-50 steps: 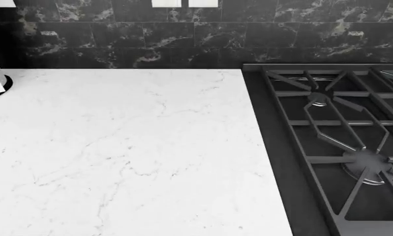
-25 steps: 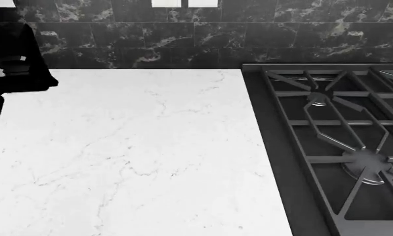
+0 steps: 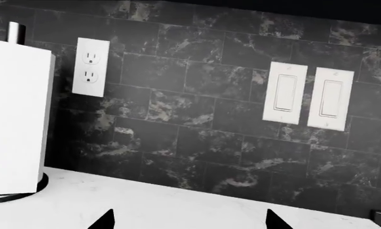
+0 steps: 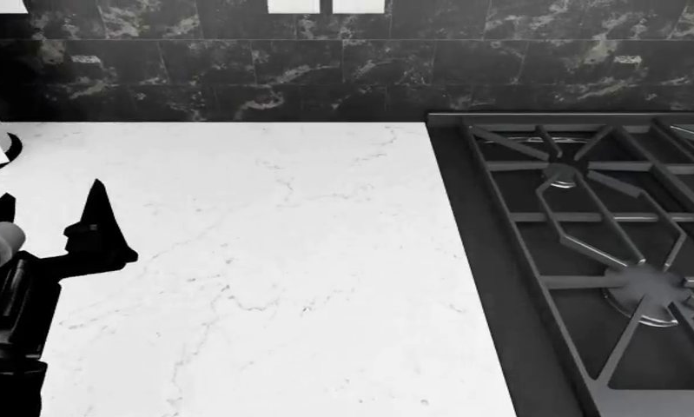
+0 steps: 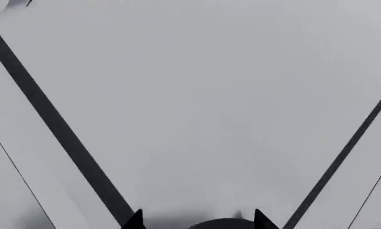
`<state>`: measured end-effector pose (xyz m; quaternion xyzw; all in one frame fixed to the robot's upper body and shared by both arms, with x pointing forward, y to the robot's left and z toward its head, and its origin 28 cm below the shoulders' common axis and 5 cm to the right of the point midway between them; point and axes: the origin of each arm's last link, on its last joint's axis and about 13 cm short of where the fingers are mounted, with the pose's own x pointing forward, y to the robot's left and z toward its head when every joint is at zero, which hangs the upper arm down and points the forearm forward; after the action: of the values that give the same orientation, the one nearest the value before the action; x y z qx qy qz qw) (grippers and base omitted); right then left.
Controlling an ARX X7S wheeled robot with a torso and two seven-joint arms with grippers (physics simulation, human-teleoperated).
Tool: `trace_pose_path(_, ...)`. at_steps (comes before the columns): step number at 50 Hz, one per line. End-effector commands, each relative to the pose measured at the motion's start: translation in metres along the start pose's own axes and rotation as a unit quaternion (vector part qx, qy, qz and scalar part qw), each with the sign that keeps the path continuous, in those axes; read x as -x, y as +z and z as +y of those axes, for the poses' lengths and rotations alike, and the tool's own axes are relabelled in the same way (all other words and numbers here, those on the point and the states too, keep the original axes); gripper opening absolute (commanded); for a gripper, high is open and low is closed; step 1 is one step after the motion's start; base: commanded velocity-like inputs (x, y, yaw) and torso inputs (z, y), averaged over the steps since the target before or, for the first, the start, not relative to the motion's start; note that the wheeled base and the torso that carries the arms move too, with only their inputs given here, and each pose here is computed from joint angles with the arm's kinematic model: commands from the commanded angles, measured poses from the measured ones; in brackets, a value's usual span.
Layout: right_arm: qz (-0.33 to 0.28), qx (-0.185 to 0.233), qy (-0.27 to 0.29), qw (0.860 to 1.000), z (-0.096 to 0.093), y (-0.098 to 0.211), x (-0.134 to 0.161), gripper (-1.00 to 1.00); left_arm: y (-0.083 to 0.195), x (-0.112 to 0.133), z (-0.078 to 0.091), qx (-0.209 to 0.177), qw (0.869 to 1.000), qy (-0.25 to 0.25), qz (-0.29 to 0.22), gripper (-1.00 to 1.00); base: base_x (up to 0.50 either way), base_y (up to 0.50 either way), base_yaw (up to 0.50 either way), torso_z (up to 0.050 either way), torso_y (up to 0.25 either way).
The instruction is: Pick and place the shaker into the drawer. Then close the cabinet.
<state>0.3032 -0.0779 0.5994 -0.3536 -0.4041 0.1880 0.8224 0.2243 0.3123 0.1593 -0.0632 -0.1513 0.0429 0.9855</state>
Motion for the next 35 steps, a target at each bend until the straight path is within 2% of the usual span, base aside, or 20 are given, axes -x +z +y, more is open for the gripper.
trace_pose_path(1, 0.064, -0.010, 0.118, 0.991, 0.027, -0.019, -0.010, 1.00, -0.012, 0.018, 0.008, 0.007, 0.999, 0.024, 0.021, 1.00, 0.00, 0.00, 0.00, 0.000, 0.000)
trace_pose_path(10, 0.064, -0.010, 0.118, 0.991, 0.027, -0.019, -0.010, 1.00, -0.003, 0.019, 0.015, -0.002, 0.999, 0.040, 0.015, 1.00, 0.00, 0.00, 0.00, 0.000, 0.000)
trace_pose_path(19, 0.064, -0.010, 0.118, 0.991, 0.027, -0.019, -0.010, 1.00, 0.000, 0.017, 0.006, 0.005, 1.000, 0.020, 0.011, 1.00, 0.00, 0.00, 0.00, 0.000, 0.000)
trace_pose_path(20, 0.090, -0.019, 0.057, 0.994, 0.025, -0.032, -0.006, 1.00, 0.001, 0.017, 0.004, 0.007, 1.000, 0.017, 0.010, 1.00, 0.00, 0.00, 0.00, 0.000, 0.000)
trace_pose_path(21, 0.055, -0.053, 0.043, 0.996, 0.019, -0.023, -0.006, 1.00, 0.002, 0.017, 0.003, 0.009, 1.000, 0.013, 0.009, 1.00, 0.00, 0.00, 0.00, 0.000, 0.000)
trace_pose_path(22, 0.038, -0.067, 0.036, 0.996, 0.013, -0.015, -0.005, 1.00, 0.002, 0.017, 0.002, 0.010, 1.000, 0.009, 0.009, 1.00, 0.00, 0.00, 0.00, 0.000, 0.000)
trace_pose_path(25, 0.023, -0.084, 0.028, 0.996, -0.006, -0.006, 0.006, 1.00, 0.005, 0.017, -0.002, 0.014, 1.000, -0.005, 0.007, 1.00, 0.00, 0.00, 0.00, 0.000, 0.000)
trace_pose_path(26, 0.025, -0.089, 0.020, 0.996, -0.017, 0.000, 0.013, 1.00, 0.007, 0.017, -0.004, 0.015, 1.000, -0.010, 0.005, 1.00, 0.00, 0.00, 0.00, 0.000, 0.000)
trace_pose_path(27, 0.072, -0.124, -0.022, 0.989, -0.026, -0.028, 0.037, 1.00, 0.009, 0.017, -0.006, 0.016, 1.000, -0.016, 0.003, 1.00, 0.00, 0.00, 0.00, 0.000, 0.000)
trace_pose_path(28, 0.114, -0.167, -0.062, 0.977, -0.030, -0.053, 0.063, 1.00, 0.011, 0.017, -0.008, 0.016, 1.000, -0.020, 0.002, 1.00, 0.00, 0.00, 0.00, 0.000, 0.000)
trace_pose_path(29, 0.137, -0.194, -0.084, 0.968, -0.032, -0.059, 0.083, 1.00, 0.012, 0.017, -0.009, 0.017, 1.000, -0.025, 0.000, 1.00, 0.00, 0.00, 0.00, 0.000, 0.000)
trace_pose_path(32, 0.194, -0.235, -0.122, 0.945, -0.031, -0.048, 0.143, 1.00, 0.017, 0.018, -0.015, 0.016, 0.999, -0.038, -0.004, 1.00, 0.00, 0.00, 0.00, 0.000, 0.000)
trace_pose_path(34, 0.215, -0.231, -0.134, 0.939, -0.023, -0.024, 0.181, 1.00, 0.021, 0.018, -0.018, 0.014, 0.999, -0.045, -0.006, 1.00, 0.00, 0.00, 0.00, 0.000, 0.000)
trace_pose_path(35, 0.224, -0.216, -0.139, 0.940, -0.016, -0.011, 0.200, 1.00, 0.022, 0.018, -0.020, 0.014, 0.999, -0.047, -0.007, 1.00, 0.00, 0.00, 0.00, 0.000, 0.000)
